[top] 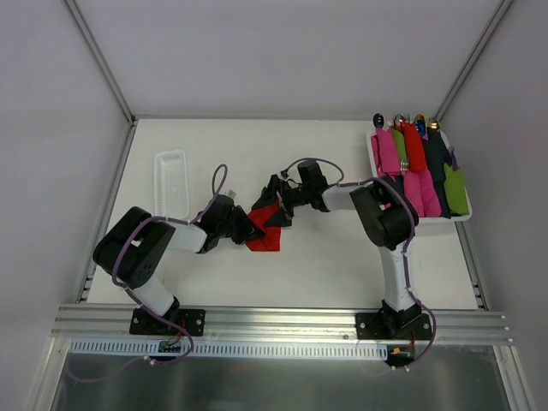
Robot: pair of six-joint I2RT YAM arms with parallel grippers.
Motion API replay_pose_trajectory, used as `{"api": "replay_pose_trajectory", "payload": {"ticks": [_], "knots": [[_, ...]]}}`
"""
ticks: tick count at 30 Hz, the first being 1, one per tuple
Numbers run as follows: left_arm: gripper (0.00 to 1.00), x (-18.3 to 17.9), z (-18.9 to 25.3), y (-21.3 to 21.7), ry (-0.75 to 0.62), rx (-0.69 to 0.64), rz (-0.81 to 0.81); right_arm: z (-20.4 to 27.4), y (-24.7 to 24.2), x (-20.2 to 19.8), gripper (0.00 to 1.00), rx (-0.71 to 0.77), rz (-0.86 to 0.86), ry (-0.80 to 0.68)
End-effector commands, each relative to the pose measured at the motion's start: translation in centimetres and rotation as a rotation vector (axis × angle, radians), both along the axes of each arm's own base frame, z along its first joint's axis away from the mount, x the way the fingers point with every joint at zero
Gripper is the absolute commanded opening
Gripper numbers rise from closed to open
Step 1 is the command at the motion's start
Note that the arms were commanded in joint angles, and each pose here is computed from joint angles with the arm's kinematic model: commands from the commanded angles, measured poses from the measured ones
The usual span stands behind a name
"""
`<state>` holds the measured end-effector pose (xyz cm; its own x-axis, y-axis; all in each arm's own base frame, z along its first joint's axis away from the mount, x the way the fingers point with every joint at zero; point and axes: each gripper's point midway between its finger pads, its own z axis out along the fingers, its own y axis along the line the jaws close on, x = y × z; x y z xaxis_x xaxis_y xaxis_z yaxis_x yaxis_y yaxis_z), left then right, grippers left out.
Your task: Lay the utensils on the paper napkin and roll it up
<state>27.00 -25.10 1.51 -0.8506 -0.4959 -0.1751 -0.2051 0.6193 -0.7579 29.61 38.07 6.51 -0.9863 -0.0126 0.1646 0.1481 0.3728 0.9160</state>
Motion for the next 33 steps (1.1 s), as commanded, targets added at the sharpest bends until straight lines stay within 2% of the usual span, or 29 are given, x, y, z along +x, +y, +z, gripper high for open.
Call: {"api": "replay_pose_trajectory", "payload": {"ticks": [1, 3, 4, 6, 7, 9, 10, 14, 18, 20, 22, 25, 33], "knots": [[0.00, -1.5, -2.7, 1.0, 0.082, 0.097, -0.032, -0.3, -1.3, -0.1, 0.90, -0.074, -0.021, -0.035], [0.00, -2.0, -2.8, 1.0, 0.075, 0.108, -0.071, 1.2, -1.5, 0.6, 0.86, -0.059, -0.003, -0.095], [0.00, -2.1, -2.7, 1.0, 0.072, 0.109, -0.085, 1.9, -1.8, 0.9, 0.81, -0.054, 0.021, -0.170], [0.00, -2.5, -2.7, 1.1, 0.054, 0.121, -0.118, 2.5, -2.6, 1.5, 0.74, -0.077, 0.027, -0.211], [0.00, -2.7, -2.6, 1.1, 0.056, 0.120, -0.133, 3.2, -2.9, 1.8, 0.67, -0.081, 0.028, -0.250], [0.00, -3.1, -2.5, 1.2, 0.041, 0.127, -0.168, 3.3, -4.0, 2.2, 0.61, -0.116, 0.044, -0.313], [0.00, -3.4, -2.4, 1.1, 0.039, 0.127, -0.192, 3.9, -4.4, 2.0, 0.54, -0.120, 0.052, -0.330], [0.00, -4.3, -2.4, 1.2, 0.036, 0.125, -0.240, 5.1, -5.4, 2.1, 0.44, -0.131, 0.098, -0.426], [0.00, -5.0, -2.5, 1.3, 0.035, 0.128, -0.280, 5.9, -5.4, 1.8, 0.36, -0.138, 0.190, -0.567], [0.00, -5.1, -2.6, 1.4, 0.032, 0.131, -0.286, 6.3, -5.3, 1.4, 0.27, -0.155, 0.243, -0.594], [0.00, -5.3, -2.6, 1.3, 0.034, 0.130, -0.291, 5.5, -4.9, 0.9, 0.20, -0.193, 0.333, -0.689], [0.00, -5.2, -2.5, 1.3, 0.032, 0.128, -0.292, 4.4, -4.5, -0.4, 0.13, -0.241, 0.408, -0.698], [0.00, -4.8, -2.3, 1.1, 0.022, 0.125, -0.289, 0.9, -2.3, -1.8, 0.08, -0.271, 0.479, -0.644]]}}
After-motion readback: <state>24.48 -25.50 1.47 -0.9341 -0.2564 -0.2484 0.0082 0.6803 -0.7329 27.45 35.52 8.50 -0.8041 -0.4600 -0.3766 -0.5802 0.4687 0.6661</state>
